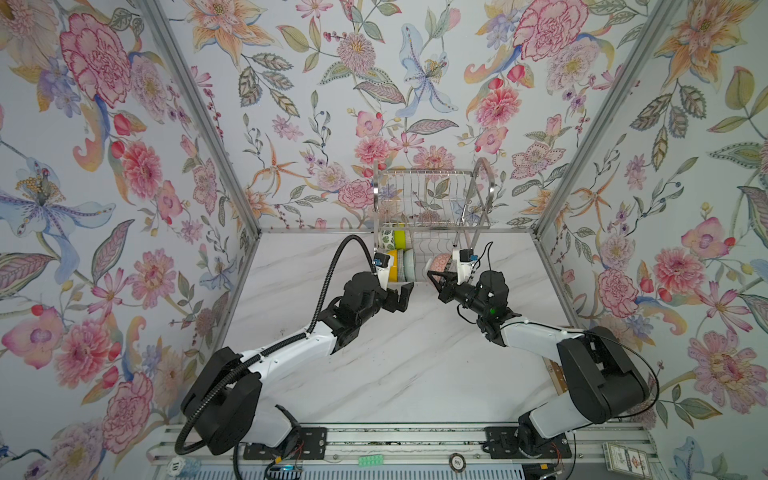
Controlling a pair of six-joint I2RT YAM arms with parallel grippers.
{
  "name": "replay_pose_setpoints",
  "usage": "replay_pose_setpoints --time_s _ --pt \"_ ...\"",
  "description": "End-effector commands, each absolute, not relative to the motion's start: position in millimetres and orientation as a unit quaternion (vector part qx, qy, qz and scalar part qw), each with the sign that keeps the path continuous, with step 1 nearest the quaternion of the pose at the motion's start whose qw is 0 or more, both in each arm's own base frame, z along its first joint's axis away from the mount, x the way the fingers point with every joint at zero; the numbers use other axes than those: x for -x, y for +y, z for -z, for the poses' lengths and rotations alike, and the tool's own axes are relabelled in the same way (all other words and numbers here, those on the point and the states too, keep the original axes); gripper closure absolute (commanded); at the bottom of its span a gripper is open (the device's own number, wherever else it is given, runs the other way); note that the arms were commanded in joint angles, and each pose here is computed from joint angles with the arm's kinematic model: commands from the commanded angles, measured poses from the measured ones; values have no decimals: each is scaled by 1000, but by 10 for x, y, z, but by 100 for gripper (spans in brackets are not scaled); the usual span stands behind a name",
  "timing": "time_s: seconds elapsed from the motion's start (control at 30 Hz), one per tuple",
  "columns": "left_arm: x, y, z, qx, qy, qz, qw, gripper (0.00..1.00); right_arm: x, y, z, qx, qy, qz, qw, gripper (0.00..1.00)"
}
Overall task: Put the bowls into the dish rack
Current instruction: 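Push the pink bowl into the rack beside the pale green bowl with the right gripper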
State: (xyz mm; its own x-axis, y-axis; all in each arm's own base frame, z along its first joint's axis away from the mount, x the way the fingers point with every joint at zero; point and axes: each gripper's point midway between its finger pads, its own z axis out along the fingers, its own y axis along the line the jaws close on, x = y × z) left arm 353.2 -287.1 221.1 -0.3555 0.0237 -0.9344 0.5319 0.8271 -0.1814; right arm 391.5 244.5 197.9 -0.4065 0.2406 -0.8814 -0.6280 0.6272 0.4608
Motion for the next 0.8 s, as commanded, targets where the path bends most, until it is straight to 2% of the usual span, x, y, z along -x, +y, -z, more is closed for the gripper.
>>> replay_pose_setpoints --time_s 0.0,0.3,0.77 --pt "-3571 -2860 -2185 -172 788 243 539 1 -4042 2526 -2444 151 661 -447 583 100" --pt "-3643 -2803 -2163 -166 793 235 536 1 -4373 2621 -2393 149 661 -466 570 100" --pt "-3670 -2876 -2053 -167 802 248 517 1 -4691 2401 -2230 79 620 -571 532 100"
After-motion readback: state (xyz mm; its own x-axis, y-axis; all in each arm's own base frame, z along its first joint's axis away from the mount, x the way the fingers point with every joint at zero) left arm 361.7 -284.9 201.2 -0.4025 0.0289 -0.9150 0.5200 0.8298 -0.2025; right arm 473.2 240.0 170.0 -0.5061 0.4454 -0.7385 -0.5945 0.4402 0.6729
